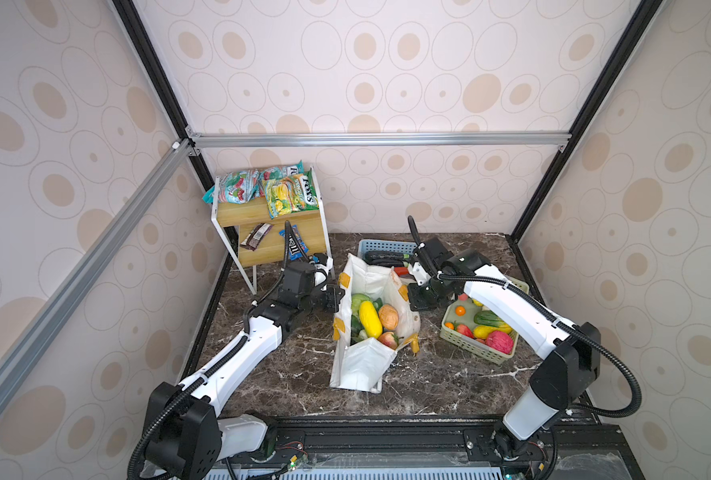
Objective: Place the food into the grocery bag and tie it
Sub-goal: 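Withdraw the right gripper from the bag back over the green basket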
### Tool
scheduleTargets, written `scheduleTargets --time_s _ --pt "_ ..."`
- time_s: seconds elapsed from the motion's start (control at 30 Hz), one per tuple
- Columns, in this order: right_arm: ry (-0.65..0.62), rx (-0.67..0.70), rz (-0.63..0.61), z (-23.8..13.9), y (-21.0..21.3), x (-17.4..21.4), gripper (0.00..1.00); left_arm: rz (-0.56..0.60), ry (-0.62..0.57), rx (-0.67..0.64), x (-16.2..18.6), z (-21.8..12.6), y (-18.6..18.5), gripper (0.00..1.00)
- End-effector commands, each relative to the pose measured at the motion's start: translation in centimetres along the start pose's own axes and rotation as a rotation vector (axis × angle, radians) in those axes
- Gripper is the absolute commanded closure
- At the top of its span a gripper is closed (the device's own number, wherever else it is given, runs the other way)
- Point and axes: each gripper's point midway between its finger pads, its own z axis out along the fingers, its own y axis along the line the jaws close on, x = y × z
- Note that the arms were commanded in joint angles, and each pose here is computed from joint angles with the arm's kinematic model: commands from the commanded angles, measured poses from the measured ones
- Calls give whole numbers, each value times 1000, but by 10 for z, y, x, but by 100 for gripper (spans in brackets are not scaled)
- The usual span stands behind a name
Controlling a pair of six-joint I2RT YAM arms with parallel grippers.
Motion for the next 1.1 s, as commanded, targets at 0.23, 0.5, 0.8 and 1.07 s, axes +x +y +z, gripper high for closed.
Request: scheduleTargets --time_s 0.23,0.5,0.8,1.07 --pt "-135 -39 33 -46 1 -29 100 18 -45 16 -13 -11 -5 100" --pt "-108 -70 80 -23 3 -33 98 5 -54 -3 -13 -11 -1 100" --pt "-123 -93 88 -22 5 -35 92 45 -58 -47 -23 -16 2 85" --pt "-148 -104 76 -39 7 -37 60 53 -58 -41 -26 -15 0 85"
